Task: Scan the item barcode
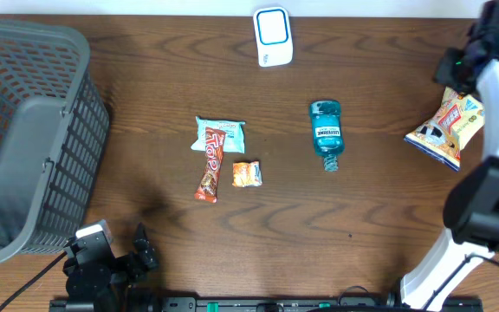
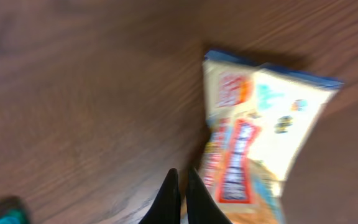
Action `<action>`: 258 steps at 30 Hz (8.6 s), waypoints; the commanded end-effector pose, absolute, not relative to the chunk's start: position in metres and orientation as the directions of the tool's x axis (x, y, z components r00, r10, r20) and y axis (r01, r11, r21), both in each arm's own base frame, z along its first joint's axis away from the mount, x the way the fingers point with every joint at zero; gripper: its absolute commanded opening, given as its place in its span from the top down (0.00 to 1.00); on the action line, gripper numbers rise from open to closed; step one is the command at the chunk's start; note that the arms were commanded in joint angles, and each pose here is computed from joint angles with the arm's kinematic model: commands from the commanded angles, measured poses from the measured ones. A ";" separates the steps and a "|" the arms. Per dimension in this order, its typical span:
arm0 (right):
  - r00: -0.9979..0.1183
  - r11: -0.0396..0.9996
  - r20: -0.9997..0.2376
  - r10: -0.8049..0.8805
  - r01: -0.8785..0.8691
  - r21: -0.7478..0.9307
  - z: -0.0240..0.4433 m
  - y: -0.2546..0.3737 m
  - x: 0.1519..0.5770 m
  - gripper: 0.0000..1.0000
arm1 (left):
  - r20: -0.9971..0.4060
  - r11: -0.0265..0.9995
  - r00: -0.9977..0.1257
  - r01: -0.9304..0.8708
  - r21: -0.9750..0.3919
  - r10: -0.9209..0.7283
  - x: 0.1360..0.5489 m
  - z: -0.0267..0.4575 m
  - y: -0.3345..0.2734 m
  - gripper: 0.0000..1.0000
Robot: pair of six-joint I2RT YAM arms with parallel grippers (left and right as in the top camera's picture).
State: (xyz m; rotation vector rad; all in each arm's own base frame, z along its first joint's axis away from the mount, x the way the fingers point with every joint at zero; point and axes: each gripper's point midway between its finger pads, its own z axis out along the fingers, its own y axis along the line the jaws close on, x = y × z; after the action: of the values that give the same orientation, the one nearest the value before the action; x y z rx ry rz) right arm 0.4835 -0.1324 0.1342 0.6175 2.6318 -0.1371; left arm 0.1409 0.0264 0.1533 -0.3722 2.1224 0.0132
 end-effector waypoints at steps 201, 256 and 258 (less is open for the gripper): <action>-0.934 0.934 -0.011 -0.357 -0.357 -0.029 -0.035 0.121 0.397 0.78 | -0.823 0.953 -0.506 -0.274 -0.130 -0.258 0.141 0.152 0.027 0.01; -0.950 0.956 -0.118 -0.289 -0.280 -0.084 0.035 0.139 0.432 0.53 | -0.823 0.953 -0.506 -0.274 -0.130 -0.258 0.141 0.152 0.027 0.01; -0.948 0.955 -0.125 -0.292 -0.283 -0.084 0.035 0.140 0.433 0.59 | -0.823 0.953 -0.506 -0.274 -0.130 -0.258 0.141 0.152 0.027 0.01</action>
State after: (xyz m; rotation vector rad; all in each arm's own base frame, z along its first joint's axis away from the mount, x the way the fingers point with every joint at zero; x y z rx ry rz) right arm 0.4272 0.1416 0.0339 -0.4444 2.9880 -0.0711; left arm 0.1409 0.0264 0.1533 -0.3722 2.1224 0.0132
